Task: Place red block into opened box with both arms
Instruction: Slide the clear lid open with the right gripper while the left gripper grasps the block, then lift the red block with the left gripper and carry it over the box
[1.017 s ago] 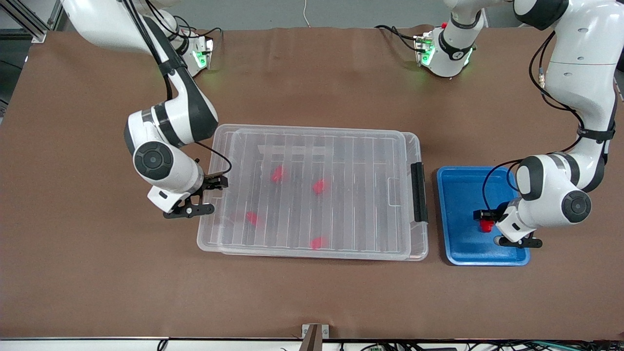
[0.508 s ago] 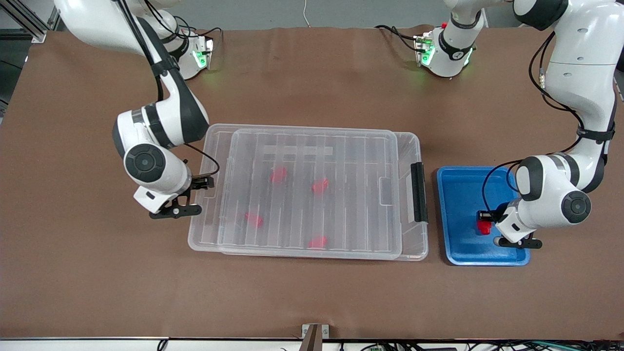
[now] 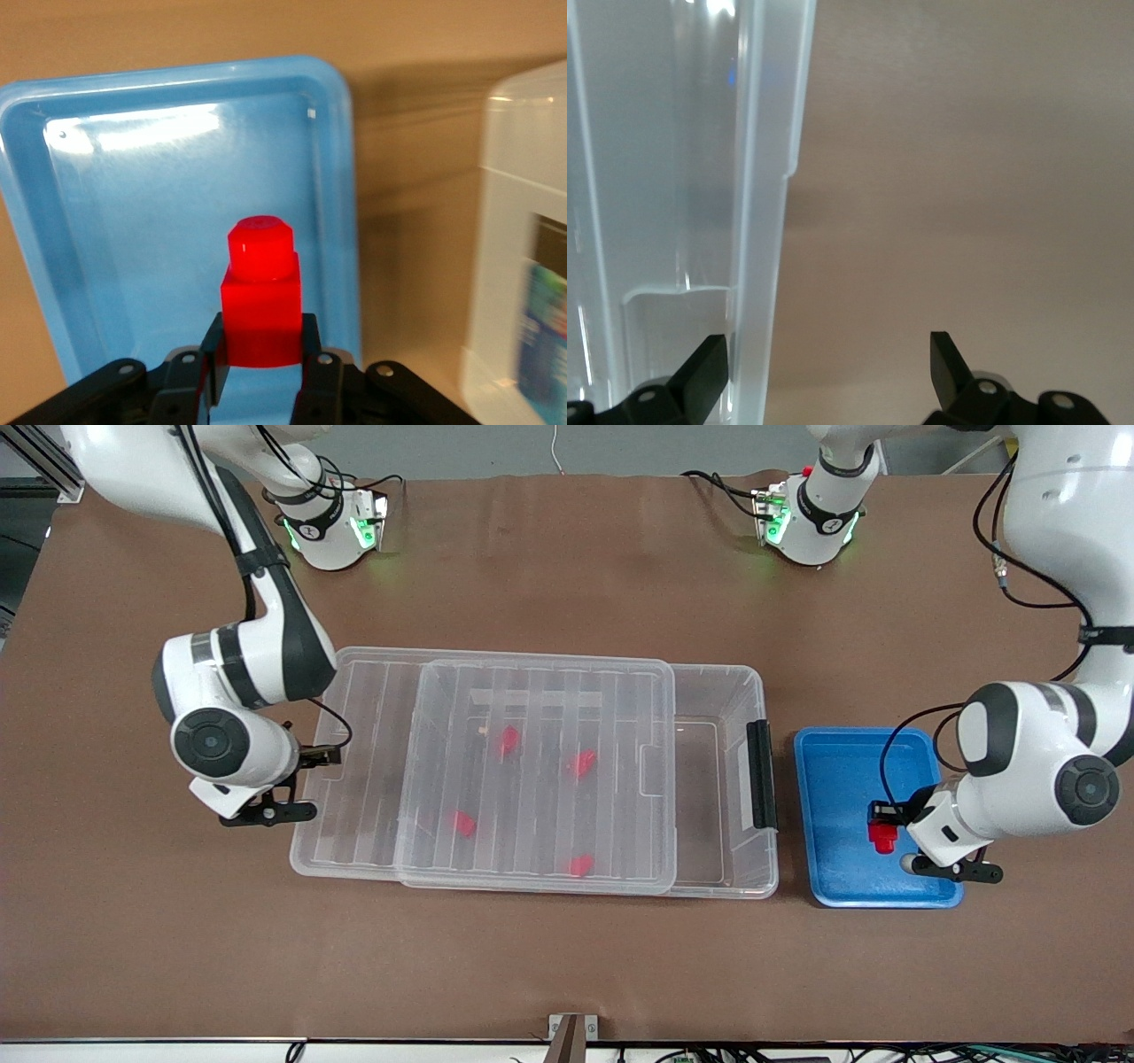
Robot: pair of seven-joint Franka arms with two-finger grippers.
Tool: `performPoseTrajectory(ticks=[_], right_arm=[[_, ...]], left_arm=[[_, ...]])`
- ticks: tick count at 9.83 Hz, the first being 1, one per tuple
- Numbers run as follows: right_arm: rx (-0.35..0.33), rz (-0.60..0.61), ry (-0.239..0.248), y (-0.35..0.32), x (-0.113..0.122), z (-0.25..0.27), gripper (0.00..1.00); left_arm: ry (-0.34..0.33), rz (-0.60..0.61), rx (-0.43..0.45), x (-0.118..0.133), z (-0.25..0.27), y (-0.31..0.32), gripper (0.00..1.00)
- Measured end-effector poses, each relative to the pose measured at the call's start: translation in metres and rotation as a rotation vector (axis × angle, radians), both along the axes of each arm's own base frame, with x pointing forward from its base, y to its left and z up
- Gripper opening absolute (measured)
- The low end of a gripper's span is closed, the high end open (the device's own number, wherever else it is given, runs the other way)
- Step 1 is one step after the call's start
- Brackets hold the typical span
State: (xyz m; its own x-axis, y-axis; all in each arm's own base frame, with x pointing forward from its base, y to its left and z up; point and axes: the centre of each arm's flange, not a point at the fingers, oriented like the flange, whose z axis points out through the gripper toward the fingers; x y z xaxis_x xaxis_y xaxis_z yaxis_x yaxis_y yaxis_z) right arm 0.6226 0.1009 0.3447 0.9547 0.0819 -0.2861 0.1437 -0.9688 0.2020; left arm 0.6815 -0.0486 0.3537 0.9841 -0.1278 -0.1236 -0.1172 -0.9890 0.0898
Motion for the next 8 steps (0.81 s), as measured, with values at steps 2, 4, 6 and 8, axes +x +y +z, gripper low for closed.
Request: performPoseTrajectory(ticks=[2, 4, 6, 8], right_arm=[[0.019, 0.005, 0.016, -0.042, 0.005, 0.001, 1.00], [0.024, 0.003, 0.018, -0.053, 0.006, 0.002, 1.00], [0.028, 0.003, 0.009, -0.046, 0.008, 0.017, 1.00], [0.065, -0.055, -0.069, -0.044, 0.016, 0.095, 1.00]], left_arm=[[-0.008, 0.036, -0.002, -0.016, 0.058, -0.058, 0.34], [0.019, 0.097, -0.006, -0.041, 0.077, -0.132, 0.34], [0.056, 0.138, -0.002, -0.060, 0.068, -0.182, 0.34], [0.072, 0.138, -0.001, -0.071, 0.050, -0.217, 0.34]])
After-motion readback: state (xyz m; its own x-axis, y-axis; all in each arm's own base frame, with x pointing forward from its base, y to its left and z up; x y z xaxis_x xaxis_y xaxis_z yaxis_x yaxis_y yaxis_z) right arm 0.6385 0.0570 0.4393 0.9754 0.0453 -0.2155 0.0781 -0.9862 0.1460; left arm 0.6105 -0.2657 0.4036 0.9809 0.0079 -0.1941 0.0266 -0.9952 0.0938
